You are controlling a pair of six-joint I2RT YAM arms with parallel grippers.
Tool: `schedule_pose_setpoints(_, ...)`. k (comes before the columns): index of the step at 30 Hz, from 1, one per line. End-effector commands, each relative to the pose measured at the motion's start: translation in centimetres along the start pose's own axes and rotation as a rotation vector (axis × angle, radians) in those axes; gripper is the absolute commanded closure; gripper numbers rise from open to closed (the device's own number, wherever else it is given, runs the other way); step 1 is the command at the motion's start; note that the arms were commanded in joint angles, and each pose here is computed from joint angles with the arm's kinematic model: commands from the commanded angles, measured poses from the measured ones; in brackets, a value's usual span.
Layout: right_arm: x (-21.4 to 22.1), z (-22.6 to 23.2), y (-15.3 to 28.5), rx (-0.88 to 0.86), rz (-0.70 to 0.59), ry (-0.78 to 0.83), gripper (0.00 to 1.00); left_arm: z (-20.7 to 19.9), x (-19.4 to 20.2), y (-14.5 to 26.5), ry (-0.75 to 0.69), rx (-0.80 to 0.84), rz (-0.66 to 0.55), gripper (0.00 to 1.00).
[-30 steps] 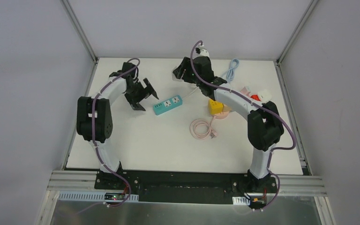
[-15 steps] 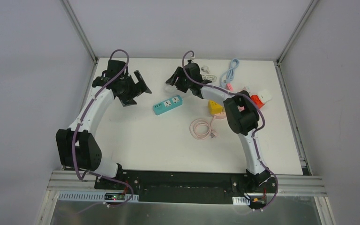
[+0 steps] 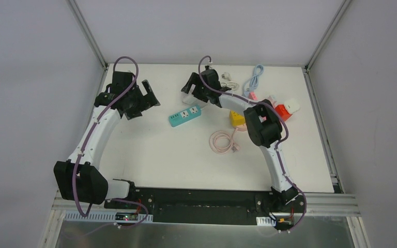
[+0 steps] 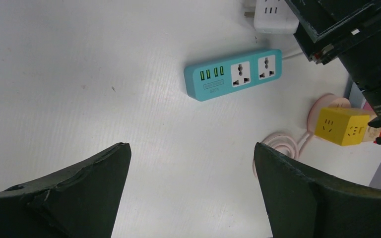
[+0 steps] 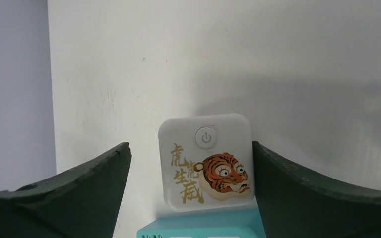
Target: Pull the plug off the socket
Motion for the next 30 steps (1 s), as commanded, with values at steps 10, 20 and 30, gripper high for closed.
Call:
schedule_pose_setpoints(10,-6.8,7.6,8.4,0.008,-0.240,0.223,0.04,0.0,-2.0,2.9,-0.124,-0.028,-0.082,0.01)
schedule_pose_setpoints(20,-10.3,4.4,20.9,0.272,-0.388,0.211,0.06,-3.5,-4.0,4.3,-0.190,0.340,-0.044,0.04)
schedule_pose_setpoints(30,-8.8,-4.1,30.2,0.609,-0.381,-0.015,0.07,-11.5,-1.4,1.6,-0.250,0.615,0.005,0.03)
Point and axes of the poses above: each gripper's point midway between its finger pads, its own y axis back along the fingers, its own z axis along the line the jaws close on, x = y × z, the point moved 8 cm from there along y, back along the fingers, and after that the axes turned 12 degrees about -y, right-handed, at the moved point
